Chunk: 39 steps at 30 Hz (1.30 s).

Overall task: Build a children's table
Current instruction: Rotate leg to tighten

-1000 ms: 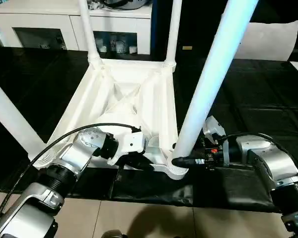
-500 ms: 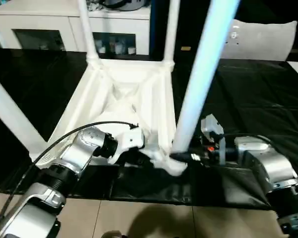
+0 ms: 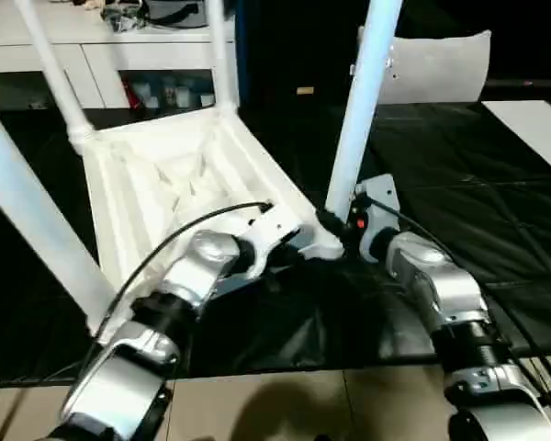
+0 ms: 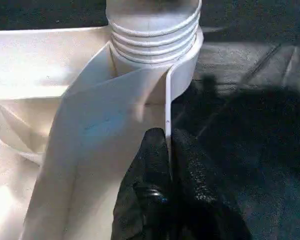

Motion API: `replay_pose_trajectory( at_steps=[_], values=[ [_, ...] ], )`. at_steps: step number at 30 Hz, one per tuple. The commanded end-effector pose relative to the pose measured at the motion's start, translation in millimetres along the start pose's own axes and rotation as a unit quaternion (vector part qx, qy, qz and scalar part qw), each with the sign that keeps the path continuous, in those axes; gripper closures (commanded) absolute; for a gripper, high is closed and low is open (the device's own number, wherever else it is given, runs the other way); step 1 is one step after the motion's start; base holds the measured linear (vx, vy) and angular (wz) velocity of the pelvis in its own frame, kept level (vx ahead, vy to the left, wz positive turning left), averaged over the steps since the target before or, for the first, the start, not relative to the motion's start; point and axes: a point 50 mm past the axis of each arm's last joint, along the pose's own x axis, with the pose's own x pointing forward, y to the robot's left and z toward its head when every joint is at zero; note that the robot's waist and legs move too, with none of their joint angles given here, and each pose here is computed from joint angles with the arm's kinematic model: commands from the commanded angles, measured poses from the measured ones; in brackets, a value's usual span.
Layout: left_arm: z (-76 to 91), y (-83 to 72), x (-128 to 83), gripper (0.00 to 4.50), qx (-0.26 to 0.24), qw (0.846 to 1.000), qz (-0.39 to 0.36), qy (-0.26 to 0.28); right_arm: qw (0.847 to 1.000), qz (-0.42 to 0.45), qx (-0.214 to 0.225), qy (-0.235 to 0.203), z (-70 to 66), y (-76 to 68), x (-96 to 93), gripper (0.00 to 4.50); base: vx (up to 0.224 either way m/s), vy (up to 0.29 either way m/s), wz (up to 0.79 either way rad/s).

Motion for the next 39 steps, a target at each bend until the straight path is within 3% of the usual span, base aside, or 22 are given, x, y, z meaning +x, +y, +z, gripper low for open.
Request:
replay_pose_trajectory(
  at_steps=[1, 6, 12, 13, 17, 18, 20, 22, 29, 39],
  values=[
    [20.4, -8.0, 8.4, 4.5, 0.011, 0.999, -0.019, -0.047, 0.999, 0.04, 0.019, 0.02, -14.4, 13.3, 0.8, 1.64, 0.0, 0.0, 0.0],
    [13.6, -4.3, 2.6, 4.5, 0.036, 0.998, -0.031, -0.037, 0.998, 0.069, -0.005, -0.003, -10.5, 1.8, -14.9, 1.24, 0.0, 0.0, 0.0],
    [-2.8, -5.9, -14.5, 4.5, 0.103, 0.988, -0.113, -0.018, 0.986, 0.147, -0.081, 0.006, -8.6, -22.5, -50.0, 0.68, 0.0, 0.0, 0.0],
    [-6.3, -6.8, -17.8, 4.5, 0.109, 0.985, -0.131, -0.013, 0.982, 0.162, -0.094, 0.008, -7.7, -25.3, -55.7, 0.49, 0.0, 0.0, 0.0],
    [-17.1, -7.3, -31.3, 4.5, 0.155, 0.968, -0.196, 0.013, 0.964, 0.229, -0.134, 0.013, -2.3, -30.9, -72.1, 0.49, 0.0, 0.0, 0.0],
    [-17.1, -7.3, -31.3, 4.5, 0.155, 0.968, -0.196, 0.013, 0.964, 0.229, -0.134, 0.013, -2.3, -30.9, -72.1, 0.49, 0.0, 0.0, 0.0],
    [-20.3, -9.2, -38.9, 4.5, 0.178, 0.953, -0.244, 0.024, 0.944, 0.3, -0.132, 0.027, -1.2, -29.1, -80.6, 0.49, 0.0, 0.0, 0.0],
    [-20.6, -9.9, -41.2, 4.5, 0.186, 0.947, -0.26, 0.03, 0.938, 0.319, -0.132, 0.033, -1.0, -28.6, -81.8, 0.49, 0.0, 0.0, 0.0],
    [-16.4, -13.5, -46.1, 4.5, 0.217, 0.924, -0.312, 0.039, 0.905, 0.404, -0.122, 0.053, -0.1, -17.4, -82.1, 1.21, 0.0, 0.0, 0.0],
    [-15.0, -14.1, -46.6, 4.5, 0.225, 0.917, -0.326, 0.041, 0.885, 0.446, -0.117, 0.061, -3.8, -4.3, -76.4, 2.01, 0.0, 0.0, 0.0]
  ],
)
